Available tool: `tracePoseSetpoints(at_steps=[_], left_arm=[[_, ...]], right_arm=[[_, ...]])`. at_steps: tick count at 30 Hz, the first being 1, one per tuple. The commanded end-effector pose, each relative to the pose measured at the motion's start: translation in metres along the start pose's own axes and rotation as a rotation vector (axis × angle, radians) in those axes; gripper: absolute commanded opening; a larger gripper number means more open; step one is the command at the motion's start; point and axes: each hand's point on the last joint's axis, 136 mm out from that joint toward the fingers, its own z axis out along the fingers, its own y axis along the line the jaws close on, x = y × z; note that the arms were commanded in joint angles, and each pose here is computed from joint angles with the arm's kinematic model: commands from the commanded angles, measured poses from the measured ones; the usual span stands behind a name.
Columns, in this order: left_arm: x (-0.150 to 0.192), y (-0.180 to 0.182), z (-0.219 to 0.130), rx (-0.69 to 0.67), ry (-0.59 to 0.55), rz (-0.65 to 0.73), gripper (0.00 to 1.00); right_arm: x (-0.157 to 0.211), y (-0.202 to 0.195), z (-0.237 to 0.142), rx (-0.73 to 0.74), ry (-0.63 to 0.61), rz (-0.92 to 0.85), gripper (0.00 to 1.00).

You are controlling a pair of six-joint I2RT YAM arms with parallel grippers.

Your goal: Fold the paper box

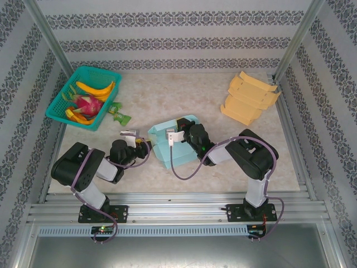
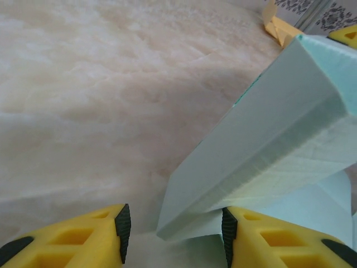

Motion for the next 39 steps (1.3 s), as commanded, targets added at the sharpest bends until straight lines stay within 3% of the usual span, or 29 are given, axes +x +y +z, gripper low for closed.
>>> tracePoseSetpoints(at_steps=[1, 12, 19, 26, 32, 39], left_arm=[[-0.032, -0.024, 0.005, 0.119, -0.094, 0.078, 0.48], [-0.023, -0.046, 0.017, 0.208, -0.061, 0.101, 0.39], [-0.019, -0.067, 0.023, 0.240, -0.060, 0.124, 0.39], [-0.022, -0.053, 0.032, 0.118, -0.075, 0.104, 0.43], [-0.024, -0.063, 0.037, 0.136, -0.092, 0.107, 0.47], [-0.027, -0.060, 0.048, 0.063, -0.116, 0.136, 0.47]], right_arm=[[-0.009, 0.017, -0.004, -0.062, -0.046, 0.030, 0.00], [-0.010, 0.018, -0.004, -0.066, -0.040, 0.026, 0.00], [-0.010, 0.020, -0.006, -0.067, -0.028, 0.023, 0.00], [-0.013, 0.023, -0.009, -0.070, -0.028, 0.026, 0.00], [-0.013, 0.027, -0.009, -0.076, -0.022, 0.030, 0.00], [-0.013, 0.030, -0.009, -0.084, -0.017, 0.041, 0.00]])
